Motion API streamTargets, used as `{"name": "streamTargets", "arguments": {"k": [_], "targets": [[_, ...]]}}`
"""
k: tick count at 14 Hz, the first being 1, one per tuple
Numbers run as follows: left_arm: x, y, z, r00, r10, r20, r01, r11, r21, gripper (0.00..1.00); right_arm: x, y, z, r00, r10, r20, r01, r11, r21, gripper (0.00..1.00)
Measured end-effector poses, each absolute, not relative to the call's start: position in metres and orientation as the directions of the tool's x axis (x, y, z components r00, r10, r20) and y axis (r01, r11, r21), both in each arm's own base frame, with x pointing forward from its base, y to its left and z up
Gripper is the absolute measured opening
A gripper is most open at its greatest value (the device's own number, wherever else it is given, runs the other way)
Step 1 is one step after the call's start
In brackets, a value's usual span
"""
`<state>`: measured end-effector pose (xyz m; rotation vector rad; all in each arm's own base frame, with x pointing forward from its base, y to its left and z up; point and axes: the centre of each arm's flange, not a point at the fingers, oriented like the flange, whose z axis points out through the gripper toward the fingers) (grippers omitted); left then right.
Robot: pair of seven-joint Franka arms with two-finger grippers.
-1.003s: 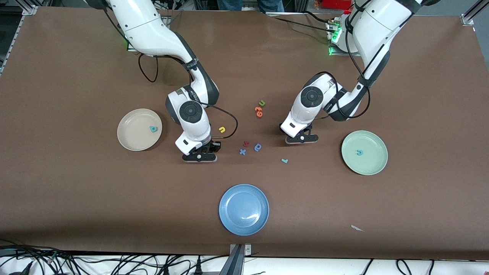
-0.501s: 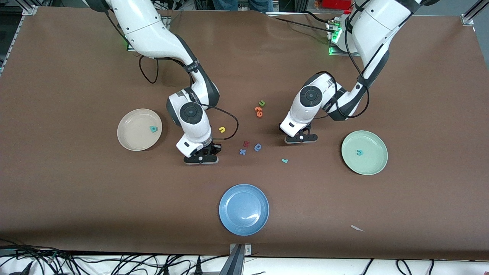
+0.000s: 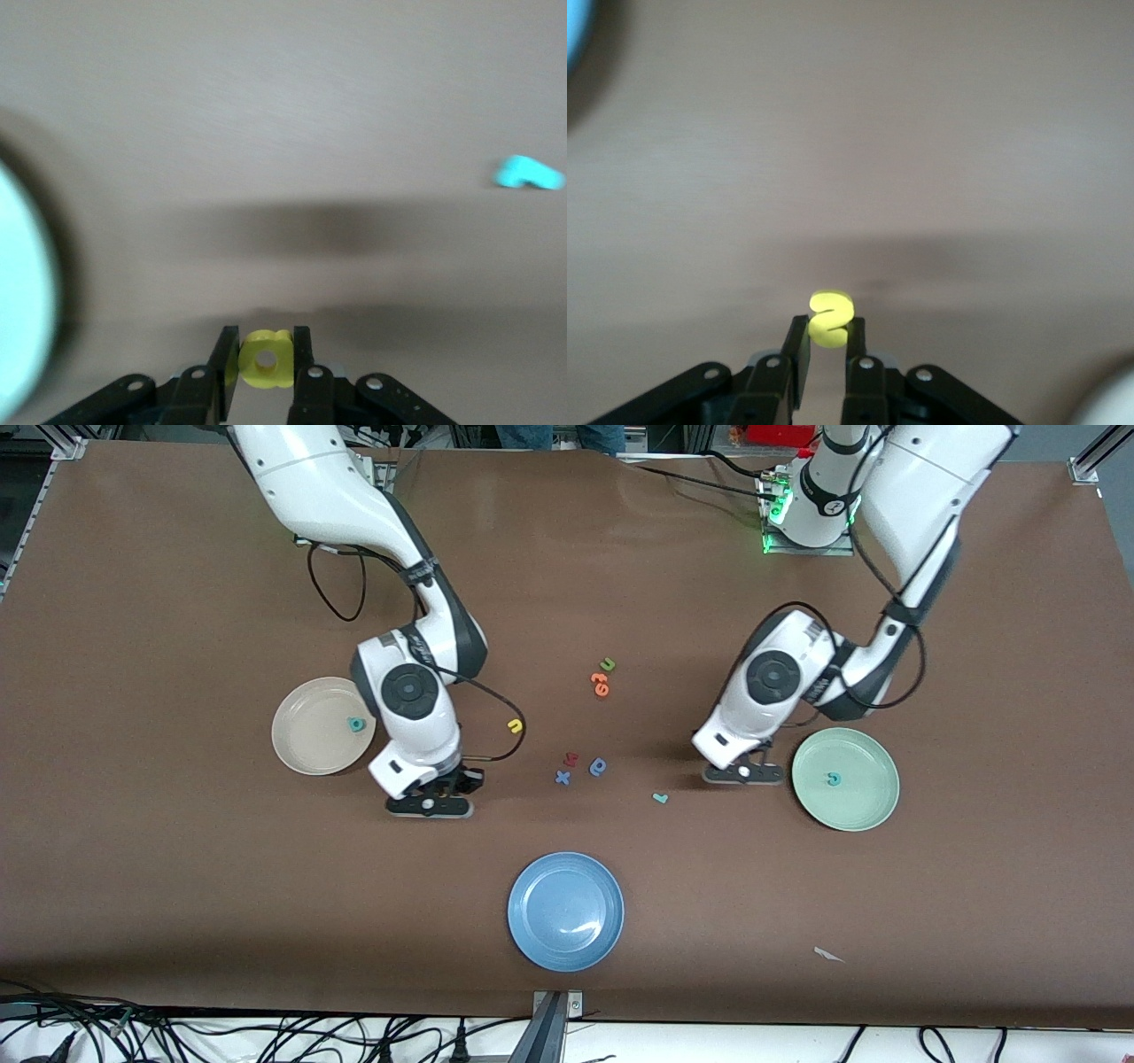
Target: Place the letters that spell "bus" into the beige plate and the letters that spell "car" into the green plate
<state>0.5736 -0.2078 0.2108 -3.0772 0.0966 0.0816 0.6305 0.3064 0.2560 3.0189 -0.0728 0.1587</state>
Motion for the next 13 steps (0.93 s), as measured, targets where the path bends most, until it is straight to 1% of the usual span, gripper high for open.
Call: {"name": "streamTargets", "arguments": {"k": [2, 4, 8, 10, 12, 13], "targets": [[0.590, -0.159, 0.213, 0.991, -0.116, -0.059, -0.119, -0.991, -0.053, 0.29, 0.628, 0.263, 0.272, 0.994, -0.088, 0.063, -0.097, -0.982, 0.160, 0.20], [0.606, -0.111, 0.219, 0.985, -0.162, -0.053, -0.165, -0.985, -0.047, 0.29, 0.614, 0.213, 0.273, 0.994, -0.107, 0.016, -0.108, -0.976, 0.190, 0.20], [0.620, -0.049, 0.226, 0.969, -0.238, -0.064, -0.242, -0.969, -0.045, 0.29, 0.556, 0.130, 0.239, 0.987, -0.130, -0.097, -0.106, -0.970, 0.217, 0.20], [0.621, -0.035, 0.226, 0.950, -0.304, -0.072, -0.308, -0.950, -0.046, 0.44, 0.528, 0.110, 0.219, 0.979, -0.149, -0.137, -0.115, -0.968, 0.225, 0.20], [0.623, -0.037, 0.230, 0.941, -0.333, -0.065, -0.337, -0.940, -0.061, 0.63, 0.513, 0.101, 0.205, 0.973, -0.159, -0.165, -0.117, -0.965, 0.236, 0.20], [0.626, -0.042, 0.234, 0.948, -0.313, -0.052, -0.315, -0.947, -0.055, 0.73, 0.511, 0.100, 0.202, 0.972, -0.158, -0.172, -0.114, -0.964, 0.239, 0.21]]}}
